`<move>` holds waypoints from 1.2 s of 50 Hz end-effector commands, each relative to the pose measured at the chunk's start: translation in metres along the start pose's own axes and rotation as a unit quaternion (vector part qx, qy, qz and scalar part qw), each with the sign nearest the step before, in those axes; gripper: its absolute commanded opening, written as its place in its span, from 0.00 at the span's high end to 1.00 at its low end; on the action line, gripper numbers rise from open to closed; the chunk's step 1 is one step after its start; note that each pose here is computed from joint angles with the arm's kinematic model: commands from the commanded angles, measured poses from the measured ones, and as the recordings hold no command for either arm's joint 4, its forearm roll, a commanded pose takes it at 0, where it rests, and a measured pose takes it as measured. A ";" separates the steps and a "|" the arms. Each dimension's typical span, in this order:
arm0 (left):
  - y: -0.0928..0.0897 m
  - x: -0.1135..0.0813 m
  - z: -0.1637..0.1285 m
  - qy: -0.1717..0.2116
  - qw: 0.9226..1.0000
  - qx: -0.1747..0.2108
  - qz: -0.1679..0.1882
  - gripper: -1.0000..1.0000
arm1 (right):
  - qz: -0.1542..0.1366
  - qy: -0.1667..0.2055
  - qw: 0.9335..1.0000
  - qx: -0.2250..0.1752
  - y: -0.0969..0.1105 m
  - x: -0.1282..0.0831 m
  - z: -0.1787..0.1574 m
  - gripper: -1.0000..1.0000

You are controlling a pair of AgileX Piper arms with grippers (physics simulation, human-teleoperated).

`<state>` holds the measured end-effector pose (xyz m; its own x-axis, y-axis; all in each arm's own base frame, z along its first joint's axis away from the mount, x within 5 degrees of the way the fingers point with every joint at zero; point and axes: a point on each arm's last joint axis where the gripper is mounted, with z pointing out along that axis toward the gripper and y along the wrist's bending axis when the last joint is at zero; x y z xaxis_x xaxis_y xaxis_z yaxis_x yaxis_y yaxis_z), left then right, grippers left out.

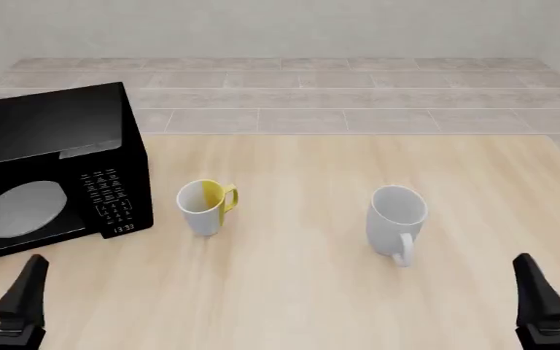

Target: Put the yellow and white mug to the front of the white mug.

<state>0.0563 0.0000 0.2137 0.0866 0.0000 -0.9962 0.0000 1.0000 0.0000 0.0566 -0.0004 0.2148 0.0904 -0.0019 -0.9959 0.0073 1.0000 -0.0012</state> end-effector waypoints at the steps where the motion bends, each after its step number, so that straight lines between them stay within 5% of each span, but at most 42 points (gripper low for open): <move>1: 0.000 -0.001 0.000 0.000 1.000 0.000 0.000 0.00 | 0.006 0.004 1.000 -0.017 0.002 0.001 0.002 0.00; 7: 0.000 -0.001 0.000 0.000 1.000 0.000 0.000 0.00 | -0.005 0.005 1.000 -0.013 0.002 0.000 0.009 0.00; 18: 0.000 -0.001 0.000 0.000 1.000 0.000 0.000 0.00 | -0.027 0.019 0.994 -0.100 0.021 0.004 0.048 0.00; 39: 0.000 -0.001 0.000 0.000 1.000 0.000 0.000 0.00 | -0.088 0.064 0.966 -0.233 0.089 0.034 0.122 0.00; 41: 0.000 -0.001 0.000 0.000 1.000 0.000 0.000 0.00 | -0.094 0.050 0.967 -0.233 0.118 -0.038 0.187 0.00; 42: 0.000 -0.001 0.000 0.000 1.000 0.000 0.000 0.00 | -0.106 0.060 0.961 -0.247 0.136 -0.074 0.211 0.00; 45: 0.000 -0.001 0.000 0.000 1.000 0.000 0.000 0.00 | -0.109 0.067 0.958 -0.255 0.147 -0.086 0.222 0.00; 46: 0.000 -0.001 0.000 0.000 1.000 0.000 0.000 0.00 | -0.114 0.069 0.957 -0.259 0.154 -0.109 0.235 0.00; 59: 0.000 -0.001 0.000 0.000 1.000 0.000 0.000 0.00 | -0.139 0.083 0.941 -0.297 0.180 -0.103 0.232 0.00; 60: 0.000 -0.001 0.000 0.000 1.000 0.000 0.000 0.00 | -0.141 0.085 0.940 -0.298 0.201 -0.115 0.266 0.00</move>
<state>0.0566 0.0000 0.2144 0.0861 0.0001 -0.9963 -0.0001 1.0000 0.0000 0.2709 0.1522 0.3230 0.0110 -0.2671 -0.9636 -0.5016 0.8322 -0.2364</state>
